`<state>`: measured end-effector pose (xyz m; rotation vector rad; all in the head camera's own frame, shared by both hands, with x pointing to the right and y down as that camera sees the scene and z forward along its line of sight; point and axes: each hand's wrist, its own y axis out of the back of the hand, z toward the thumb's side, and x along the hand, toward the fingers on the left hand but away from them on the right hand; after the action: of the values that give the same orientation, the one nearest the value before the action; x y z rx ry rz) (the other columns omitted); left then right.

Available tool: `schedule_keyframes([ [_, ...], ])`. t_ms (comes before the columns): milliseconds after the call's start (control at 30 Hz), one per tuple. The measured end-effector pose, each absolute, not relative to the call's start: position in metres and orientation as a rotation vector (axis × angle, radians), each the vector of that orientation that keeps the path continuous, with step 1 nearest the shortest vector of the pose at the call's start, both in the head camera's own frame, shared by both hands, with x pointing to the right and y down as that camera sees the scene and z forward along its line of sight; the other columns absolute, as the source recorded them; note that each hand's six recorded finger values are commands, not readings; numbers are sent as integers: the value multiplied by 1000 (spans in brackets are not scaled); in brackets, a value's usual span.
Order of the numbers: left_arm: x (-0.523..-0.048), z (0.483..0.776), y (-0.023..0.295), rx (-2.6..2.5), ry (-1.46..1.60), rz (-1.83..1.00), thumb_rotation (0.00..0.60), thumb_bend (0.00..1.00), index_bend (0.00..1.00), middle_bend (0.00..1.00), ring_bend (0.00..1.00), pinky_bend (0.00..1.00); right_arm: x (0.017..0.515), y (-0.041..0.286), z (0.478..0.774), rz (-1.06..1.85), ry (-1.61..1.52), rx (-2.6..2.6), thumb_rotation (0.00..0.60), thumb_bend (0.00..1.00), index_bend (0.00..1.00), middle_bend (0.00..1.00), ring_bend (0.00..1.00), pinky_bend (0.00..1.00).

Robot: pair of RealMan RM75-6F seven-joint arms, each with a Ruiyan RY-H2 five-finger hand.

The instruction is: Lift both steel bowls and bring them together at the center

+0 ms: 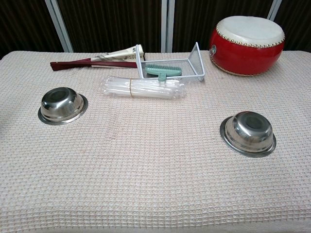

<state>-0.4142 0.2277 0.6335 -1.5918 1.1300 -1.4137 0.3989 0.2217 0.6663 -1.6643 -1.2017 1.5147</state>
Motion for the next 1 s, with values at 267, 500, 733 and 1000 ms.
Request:
schedule_keyframes([
  [267, -416, 639, 219, -1606, 1117, -1422, 600, 0, 158, 166, 81, 201, 397, 219, 669, 1539, -1173, -1679, 600, 42, 0, 0, 0, 0],
  [500, -409, 651, 192, -1694, 953, -1446, 600, 0, 150, 98, 65, 194, 382, 209, 678, 1628, -1066, -1775, 600, 79, 0, 0, 0, 0],
  [733, -375, 684, 139, -1831, 646, -1444, 600, 0, 136, 96, 64, 185, 355, 185, 693, 1701, -919, -1888, 600, 86, 0, 0, 0, 0],
  [1000, -352, 713, 100, -1863, 541, -1434, 600, 0, 136, 96, 65, 179, 315, 176, 714, 1694, -806, -1948, 600, 100, 0, 0, 0, 0],
])
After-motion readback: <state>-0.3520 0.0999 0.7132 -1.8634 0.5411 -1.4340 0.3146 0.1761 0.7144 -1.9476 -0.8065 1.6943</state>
